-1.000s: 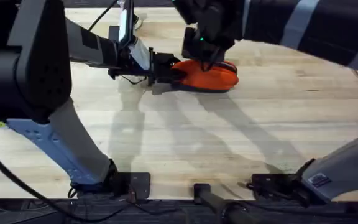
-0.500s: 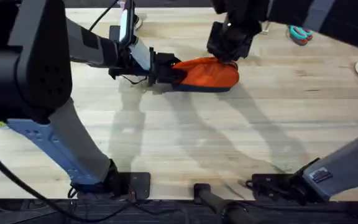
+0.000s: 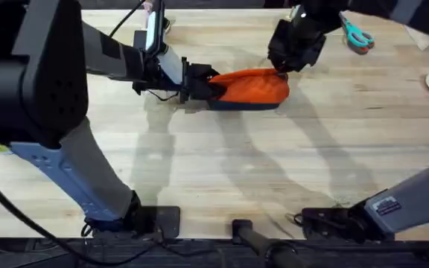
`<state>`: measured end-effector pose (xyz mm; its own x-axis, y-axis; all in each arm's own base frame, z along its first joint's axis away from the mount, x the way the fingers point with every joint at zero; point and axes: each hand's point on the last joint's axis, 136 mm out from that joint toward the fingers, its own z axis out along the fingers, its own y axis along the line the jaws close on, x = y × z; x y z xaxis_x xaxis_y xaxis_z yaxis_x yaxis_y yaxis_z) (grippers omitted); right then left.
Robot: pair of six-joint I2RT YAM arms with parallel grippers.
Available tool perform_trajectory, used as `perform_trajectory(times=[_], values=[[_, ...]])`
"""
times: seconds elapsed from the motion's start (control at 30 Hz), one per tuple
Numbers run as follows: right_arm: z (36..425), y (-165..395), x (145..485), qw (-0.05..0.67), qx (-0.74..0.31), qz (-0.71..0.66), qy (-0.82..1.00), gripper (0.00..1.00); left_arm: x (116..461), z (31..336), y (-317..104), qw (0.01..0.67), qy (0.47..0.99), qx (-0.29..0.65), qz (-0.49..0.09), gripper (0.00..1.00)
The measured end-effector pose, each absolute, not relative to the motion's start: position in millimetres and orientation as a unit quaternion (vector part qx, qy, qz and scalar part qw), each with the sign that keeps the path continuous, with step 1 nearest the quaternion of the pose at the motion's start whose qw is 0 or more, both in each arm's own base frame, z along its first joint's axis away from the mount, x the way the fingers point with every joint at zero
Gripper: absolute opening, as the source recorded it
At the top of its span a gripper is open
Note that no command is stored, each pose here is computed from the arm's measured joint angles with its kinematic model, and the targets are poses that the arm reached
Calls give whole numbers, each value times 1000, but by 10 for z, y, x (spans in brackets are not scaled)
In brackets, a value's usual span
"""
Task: Unzip the bag, pick up the pens from the table one at a time and place them inside, then zip the bag closed.
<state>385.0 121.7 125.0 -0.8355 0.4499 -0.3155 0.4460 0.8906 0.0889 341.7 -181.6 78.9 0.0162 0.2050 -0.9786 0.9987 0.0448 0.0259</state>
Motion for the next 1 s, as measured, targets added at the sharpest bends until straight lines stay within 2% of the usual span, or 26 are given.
perform_trajectory(times=[0.37,0.87,1.0], values=[[1504,973,3852,189,262,14,946,33,3404,795,-1837,462,552,543,-431,45],[1469,885,3774,173,282,5,944,33,3398,800,-1844,462,551,543,-433,45],[1345,806,3728,170,299,-13,939,33,3398,798,-1844,462,551,543,-433,45]])
